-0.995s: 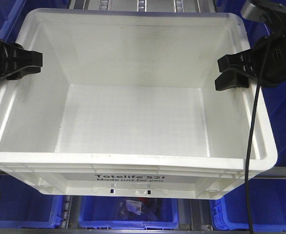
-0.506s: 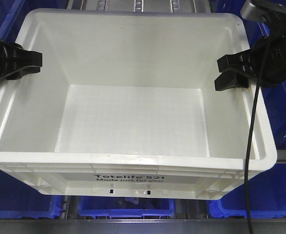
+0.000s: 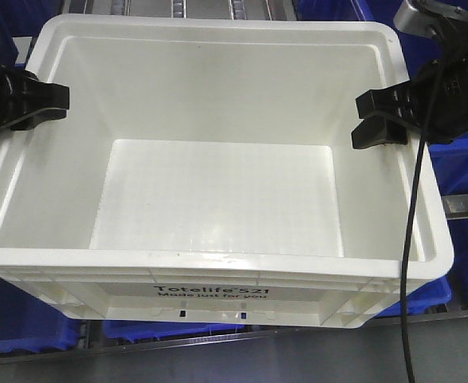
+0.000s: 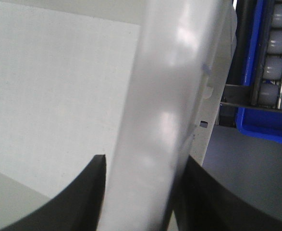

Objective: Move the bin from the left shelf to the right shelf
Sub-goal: 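Hold the tote with both grippers while the base drives away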

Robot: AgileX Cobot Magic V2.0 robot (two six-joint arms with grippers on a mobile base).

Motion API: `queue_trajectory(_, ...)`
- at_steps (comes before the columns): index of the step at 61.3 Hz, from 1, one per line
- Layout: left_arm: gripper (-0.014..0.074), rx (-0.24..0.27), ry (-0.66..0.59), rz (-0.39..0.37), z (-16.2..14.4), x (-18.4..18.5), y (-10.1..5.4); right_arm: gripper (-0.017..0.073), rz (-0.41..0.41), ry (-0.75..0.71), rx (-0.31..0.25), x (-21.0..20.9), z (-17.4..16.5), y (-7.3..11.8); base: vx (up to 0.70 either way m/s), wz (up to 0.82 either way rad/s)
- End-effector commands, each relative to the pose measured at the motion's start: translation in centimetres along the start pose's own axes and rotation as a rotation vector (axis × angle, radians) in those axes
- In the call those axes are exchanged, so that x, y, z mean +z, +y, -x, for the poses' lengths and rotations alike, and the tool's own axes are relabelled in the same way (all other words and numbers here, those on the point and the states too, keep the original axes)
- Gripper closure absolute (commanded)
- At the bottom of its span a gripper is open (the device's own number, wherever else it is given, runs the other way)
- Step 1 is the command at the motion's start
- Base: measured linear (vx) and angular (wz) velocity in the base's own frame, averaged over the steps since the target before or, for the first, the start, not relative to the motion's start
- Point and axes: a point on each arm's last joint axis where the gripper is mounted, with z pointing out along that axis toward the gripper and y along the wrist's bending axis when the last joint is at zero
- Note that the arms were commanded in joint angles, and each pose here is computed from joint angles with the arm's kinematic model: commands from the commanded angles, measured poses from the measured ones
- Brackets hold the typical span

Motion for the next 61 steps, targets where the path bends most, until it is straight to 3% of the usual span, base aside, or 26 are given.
queue_trajectory(1,0.0598,0.011,-0.201,-0.04,2.09,-2.55,-0.98,0.0564,0.021,-0.11,-0.041,-2.29,0.75,0.94,-0.14,-0.2)
queue_trajectory(61,0.0598,0.011,-0.201,-0.04,2.09,-2.55,-0.98,0.0564,0.021,-0.11,-0.041,-2.29,0.75,0.94,-0.13,-0.21)
